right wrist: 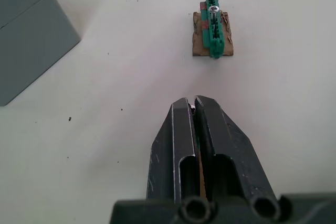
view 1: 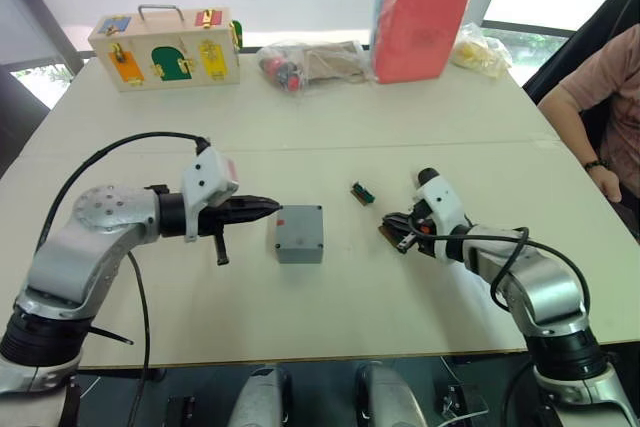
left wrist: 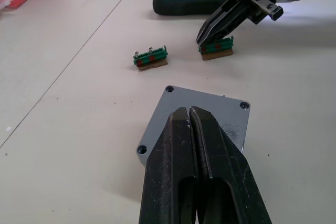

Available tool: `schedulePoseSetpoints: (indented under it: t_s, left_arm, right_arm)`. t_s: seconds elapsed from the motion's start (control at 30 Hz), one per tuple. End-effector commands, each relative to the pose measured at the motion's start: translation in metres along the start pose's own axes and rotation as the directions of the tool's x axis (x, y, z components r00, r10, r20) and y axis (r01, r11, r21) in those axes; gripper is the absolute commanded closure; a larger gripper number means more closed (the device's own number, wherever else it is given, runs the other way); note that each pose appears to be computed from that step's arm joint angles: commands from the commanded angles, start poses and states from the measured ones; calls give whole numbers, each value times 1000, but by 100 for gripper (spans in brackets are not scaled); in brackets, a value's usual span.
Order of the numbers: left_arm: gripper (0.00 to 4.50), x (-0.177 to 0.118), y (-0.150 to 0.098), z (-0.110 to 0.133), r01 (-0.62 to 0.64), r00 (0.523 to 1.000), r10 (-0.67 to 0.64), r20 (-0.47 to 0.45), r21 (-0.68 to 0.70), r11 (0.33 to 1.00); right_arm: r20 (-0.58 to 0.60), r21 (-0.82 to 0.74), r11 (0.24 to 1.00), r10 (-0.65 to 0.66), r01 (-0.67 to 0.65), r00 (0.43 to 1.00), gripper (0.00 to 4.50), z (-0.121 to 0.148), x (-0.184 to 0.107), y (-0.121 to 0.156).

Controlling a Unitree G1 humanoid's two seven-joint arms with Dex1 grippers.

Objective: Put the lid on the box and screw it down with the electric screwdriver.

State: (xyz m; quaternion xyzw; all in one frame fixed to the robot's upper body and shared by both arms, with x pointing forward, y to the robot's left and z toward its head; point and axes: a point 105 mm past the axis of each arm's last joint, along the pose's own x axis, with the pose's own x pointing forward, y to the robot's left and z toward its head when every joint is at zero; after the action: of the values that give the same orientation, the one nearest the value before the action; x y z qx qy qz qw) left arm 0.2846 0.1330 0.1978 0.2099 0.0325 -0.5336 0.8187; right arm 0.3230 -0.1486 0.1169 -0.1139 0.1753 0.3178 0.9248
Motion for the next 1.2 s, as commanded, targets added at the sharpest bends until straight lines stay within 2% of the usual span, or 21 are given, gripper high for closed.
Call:
schedulePoseSetpoints:
  t_s: [0.03,0.1,0.23,0.33,0.43,0.57,0.8,1.2]
  left_arm:
    - [450,-6,-2,3,-3,1000,3,6,26,1000]
    - [450,-8,-2,1,-8,1000,8,0,23,1000]
    - [450,-12,2,-3,-25,1000,25,-9,12,1000]
    - [450,-13,4,-5,-32,999,32,-10,10,999]
    - [450,-13,4,-6,-36,999,36,-15,12,999]
    - [450,-14,3,-8,-44,999,44,-24,15,999]
    - [450,-15,-1,-8,-53,998,53,-24,10,999]
    - [450,-14,-2,-7,-54,998,54,-24,8,999]
  right_arm:
    - [100,-47,999,-7,12,995,441,37,-15,-5]
    - [107,-51,999,10,-4,994,441,44,-18,-3]
    - [138,-125,983,151,-135,979,441,73,-20,21]
    - [153,-150,962,250,-228,956,441,95,-9,45]
    - [141,-147,951,294,-273,945,441,105,6,60]
    - [109,-167,942,311,-291,944,441,105,24,69]
    - [78,-180,931,335,-318,939,441,100,38,73]
    - [69,-189,924,350,-332,934,441,98,44,74]
